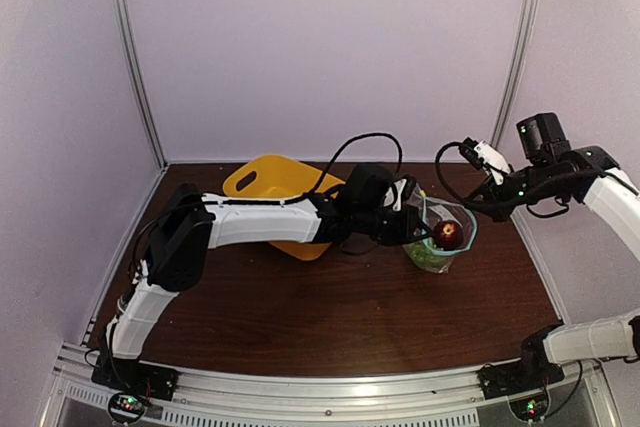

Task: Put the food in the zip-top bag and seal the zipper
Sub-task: Adjust the fake vegetable in the zipper food storage bag, then pass from the left arm to the right

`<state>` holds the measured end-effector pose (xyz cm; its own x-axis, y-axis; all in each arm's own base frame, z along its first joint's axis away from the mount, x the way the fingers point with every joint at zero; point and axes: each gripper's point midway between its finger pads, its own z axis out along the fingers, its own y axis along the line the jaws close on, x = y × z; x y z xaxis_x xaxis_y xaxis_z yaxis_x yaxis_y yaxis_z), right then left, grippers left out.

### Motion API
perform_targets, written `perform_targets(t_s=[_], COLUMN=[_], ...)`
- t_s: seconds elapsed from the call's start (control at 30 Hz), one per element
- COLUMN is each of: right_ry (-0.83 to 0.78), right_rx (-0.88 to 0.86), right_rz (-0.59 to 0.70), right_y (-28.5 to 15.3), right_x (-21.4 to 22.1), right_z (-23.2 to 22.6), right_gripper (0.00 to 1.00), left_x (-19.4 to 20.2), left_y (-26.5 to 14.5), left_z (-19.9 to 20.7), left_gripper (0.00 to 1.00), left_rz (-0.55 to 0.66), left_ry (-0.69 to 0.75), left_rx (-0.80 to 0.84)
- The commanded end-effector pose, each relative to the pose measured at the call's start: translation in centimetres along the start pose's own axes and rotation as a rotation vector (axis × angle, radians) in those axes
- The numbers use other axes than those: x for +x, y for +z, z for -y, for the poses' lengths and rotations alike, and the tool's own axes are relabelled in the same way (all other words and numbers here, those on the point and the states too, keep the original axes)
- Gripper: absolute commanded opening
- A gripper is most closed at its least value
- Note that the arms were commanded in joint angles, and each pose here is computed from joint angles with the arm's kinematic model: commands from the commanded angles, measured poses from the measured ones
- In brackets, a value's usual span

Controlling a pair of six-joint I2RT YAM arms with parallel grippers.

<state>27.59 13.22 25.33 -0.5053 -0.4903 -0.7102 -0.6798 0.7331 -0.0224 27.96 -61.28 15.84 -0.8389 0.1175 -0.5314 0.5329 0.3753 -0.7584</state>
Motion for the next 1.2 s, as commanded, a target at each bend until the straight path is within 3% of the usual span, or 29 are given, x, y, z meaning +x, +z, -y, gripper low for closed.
perform_targets(t_s=[0.0, 0.3, 0.5, 0.63, 0.7, 0.73, 0.83, 1.0, 1.17], right_ry=[0.019, 0.066, 0.033, -0.018, -0.016, -0.007, -0.005, 0.017, 0.029], right_rx=[-0.161, -0.145, -0.141, -0.097, 0.001, 0.063, 0.171, 0.222, 0.238], right_rz=[-0.102, -0.349, -0.265, -0.126, -0.089, -0.087, -0.155, -0.272, -0.306], right_y=[3.4, 10.6, 8.1, 4.0, 3.0, 2.9, 3.7, 6.0, 7.3], right_x=[2.3, 7.3, 4.3, 0.3, -0.3, -0.1, 1.8, 5.0, 6.1], right_z=[-2.2, -1.1, -1.3, -1.2, 0.1, 1.1, 3.0, 4.3, 4.8], right_gripper=[0.07, 0.00, 0.00, 0.13, 0.28, 0.36, 0.44, 0.51, 0.44], left_x=[-2.3, -4.1, -3.7, -3.3, -3.1, -3.1, -3.1, -3.0, -2.7], left_y=[-1.8, -4.4, -4.2, -4.0, -4.0, -4.0, -4.1, -4.2, -4.3], left_z=[4.8, 7.1, 6.6, 5.8, 5.6, 5.6, 5.8, 5.8, 5.7], left_gripper=[0.00, 0.00, 0.00, 0.00, 0.00, 0.00, 0.00, 0.00, 0.00], left_rz=[0.053, 0.125, 0.124, 0.116, 0.111, 0.108, 0.107, 0.103, 0.099], left_ry=[0.026, 0.049, 0.032, 0.030, 0.031, 0.034, 0.039, 0.045, 0.044], left_rx=[0.124, 0.147, 0.153, 0.137, 0.139, 0.141, 0.152, 0.151, 0.146])
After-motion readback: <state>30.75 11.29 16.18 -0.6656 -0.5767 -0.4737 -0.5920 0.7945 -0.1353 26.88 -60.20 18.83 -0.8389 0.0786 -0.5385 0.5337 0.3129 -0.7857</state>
